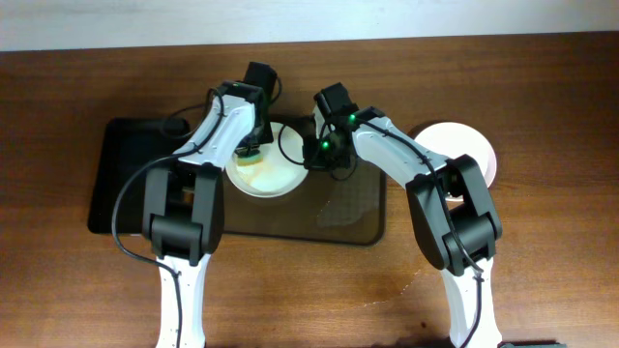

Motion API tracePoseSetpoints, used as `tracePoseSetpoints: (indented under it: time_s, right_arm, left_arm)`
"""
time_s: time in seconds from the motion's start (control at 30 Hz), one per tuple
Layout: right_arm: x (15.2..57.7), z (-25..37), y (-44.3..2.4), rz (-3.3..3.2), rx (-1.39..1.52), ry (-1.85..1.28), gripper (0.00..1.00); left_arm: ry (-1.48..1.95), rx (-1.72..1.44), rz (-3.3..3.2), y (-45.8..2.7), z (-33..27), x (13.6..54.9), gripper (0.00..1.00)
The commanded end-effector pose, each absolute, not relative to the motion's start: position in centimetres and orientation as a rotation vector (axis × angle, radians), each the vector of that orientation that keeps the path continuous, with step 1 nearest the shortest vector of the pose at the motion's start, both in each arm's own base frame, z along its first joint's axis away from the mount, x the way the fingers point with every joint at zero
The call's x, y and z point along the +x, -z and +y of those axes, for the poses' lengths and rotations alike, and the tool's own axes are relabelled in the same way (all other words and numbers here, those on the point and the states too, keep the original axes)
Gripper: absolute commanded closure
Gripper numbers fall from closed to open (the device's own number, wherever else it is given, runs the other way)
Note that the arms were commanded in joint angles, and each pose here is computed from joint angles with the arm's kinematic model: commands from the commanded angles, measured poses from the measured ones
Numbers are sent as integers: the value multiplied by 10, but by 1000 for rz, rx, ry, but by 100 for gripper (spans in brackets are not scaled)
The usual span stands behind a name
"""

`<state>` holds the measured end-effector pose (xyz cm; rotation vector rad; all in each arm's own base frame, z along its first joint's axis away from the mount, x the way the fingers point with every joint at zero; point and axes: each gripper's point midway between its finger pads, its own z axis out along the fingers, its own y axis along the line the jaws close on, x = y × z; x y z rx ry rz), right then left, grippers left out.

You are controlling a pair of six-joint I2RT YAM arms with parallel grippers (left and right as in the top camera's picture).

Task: Clean dirty plates on tray and stack at the side
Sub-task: 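Scrub the last plate with the sponge in the left gripper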

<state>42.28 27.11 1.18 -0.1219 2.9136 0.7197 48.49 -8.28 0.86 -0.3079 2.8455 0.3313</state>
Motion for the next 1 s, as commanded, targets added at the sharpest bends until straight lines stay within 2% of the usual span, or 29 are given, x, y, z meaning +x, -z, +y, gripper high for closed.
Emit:
tracePoseSetpoints:
  time_s: [0.0, 0.1, 0.17, 0.27, 0.33, 0.4, 0.47, 0.5, 0.57, 0.67, 0.73, 0.9, 0.97]
  right_arm:
    - [408, 245, 22, 3018, -97, -563, 95]
    - [408, 245, 22, 3018, -97, -563, 95]
    - [408, 245, 22, 3018, -97, -562, 95]
    - [408, 245, 21, 3016, -97, -564, 95]
    - [410, 246, 21, 3008, -99, -569, 95]
    - [412, 253, 18, 2988, -111, -626, 84]
    - [413, 264, 12, 2964, -134, -733, 78]
    - [414, 268, 9, 2950, -139, -784, 69]
    - [418, 277, 0, 2904, -185, -914, 60]
    - [425, 290, -14, 2812, -260, -1050, 52]
    - [433, 297, -20, 2749, -289, -1076, 50]
    - [443, 291, -3, 2772, -222, -791, 50]
    - [442, 286, 6, 2798, -161, -629, 57]
  left_arm:
    - [-853, -456, 2672, 22, 7, 485, 99]
    - [-838, -438, 2673, 22, 1, 487, 99]
    - [-787, -291, 2763, 28, -13, 484, 99]
    - [-653, -193, 2969, 42, -34, 454, 99]
    - [-565, -204, 3017, 43, -42, 449, 99]
    - [-414, -207, 3064, 41, -55, 447, 99]
    - [-239, -228, 3109, 41, -69, 444, 99]
    - [-142, -244, 3134, 42, -77, 442, 99]
    - [-17, -273, 3165, 43, -83, 439, 99]
    - [-8, -287, 3165, 43, -81, 439, 99]
    - [-9, -286, 3171, 43, -81, 438, 99]
    - [-15, -284, 3182, 43, -81, 435, 99]
    - [-15, -284, 3182, 43, -81, 435, 99]
